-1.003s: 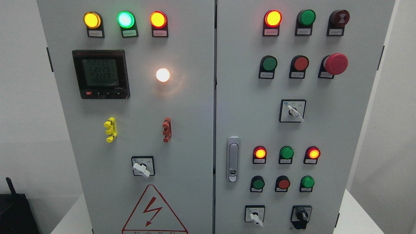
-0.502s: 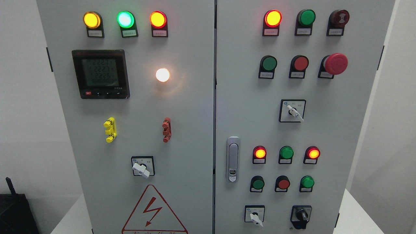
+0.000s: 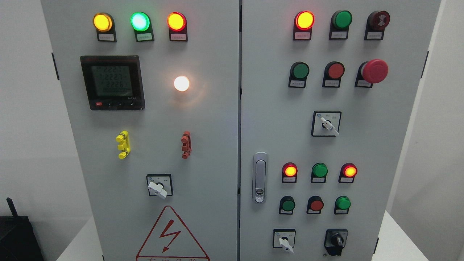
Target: Trip black knob to open circuit
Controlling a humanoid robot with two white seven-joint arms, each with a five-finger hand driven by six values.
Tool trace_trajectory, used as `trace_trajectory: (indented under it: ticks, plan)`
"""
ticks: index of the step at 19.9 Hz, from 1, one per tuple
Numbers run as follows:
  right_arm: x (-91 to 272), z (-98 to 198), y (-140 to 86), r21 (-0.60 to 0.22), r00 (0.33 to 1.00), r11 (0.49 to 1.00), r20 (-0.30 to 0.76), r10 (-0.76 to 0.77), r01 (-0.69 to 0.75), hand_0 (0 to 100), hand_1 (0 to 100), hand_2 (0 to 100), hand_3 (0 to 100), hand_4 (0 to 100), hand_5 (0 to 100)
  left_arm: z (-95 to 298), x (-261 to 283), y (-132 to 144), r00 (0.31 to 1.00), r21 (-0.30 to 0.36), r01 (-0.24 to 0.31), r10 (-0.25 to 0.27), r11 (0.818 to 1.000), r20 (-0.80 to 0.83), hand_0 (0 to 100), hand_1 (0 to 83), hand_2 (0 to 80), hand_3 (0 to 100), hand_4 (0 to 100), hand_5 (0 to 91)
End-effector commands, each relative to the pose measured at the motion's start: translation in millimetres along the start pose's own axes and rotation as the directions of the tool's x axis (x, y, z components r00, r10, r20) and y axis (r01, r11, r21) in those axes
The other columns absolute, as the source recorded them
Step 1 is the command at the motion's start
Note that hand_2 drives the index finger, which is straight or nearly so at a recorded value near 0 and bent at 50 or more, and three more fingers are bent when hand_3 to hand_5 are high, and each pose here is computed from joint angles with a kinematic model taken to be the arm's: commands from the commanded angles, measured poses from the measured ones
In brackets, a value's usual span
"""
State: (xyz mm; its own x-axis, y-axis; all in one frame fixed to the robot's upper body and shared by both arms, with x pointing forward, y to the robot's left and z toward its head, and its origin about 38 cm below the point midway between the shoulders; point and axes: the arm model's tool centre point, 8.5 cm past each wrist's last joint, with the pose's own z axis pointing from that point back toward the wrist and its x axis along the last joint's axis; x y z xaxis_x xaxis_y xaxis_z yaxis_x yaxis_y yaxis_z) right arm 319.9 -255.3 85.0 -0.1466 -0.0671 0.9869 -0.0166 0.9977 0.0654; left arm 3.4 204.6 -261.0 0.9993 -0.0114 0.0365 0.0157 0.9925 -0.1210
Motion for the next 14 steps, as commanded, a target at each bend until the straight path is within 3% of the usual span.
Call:
trace_trajectory:
  ticks: [1,14]
  plan:
    - [37,-10,0,0.010,0.994,1.000,0.106,0.019,-0.020,0,0,0,100,96,95,-1,9,1,1.000,0.002,0.003,-0.003,1.000,0.025,12,38.9,0.0,0,0,0.0]
    - [42,-20,10,0.028,0.994,1.000,0.108,0.000,-0.003,0,0,0,100,96,95,-1,9,1,1.000,0.002,0.003,-0.003,1.000,0.025,12,38.9,0.0,0,0,0.0]
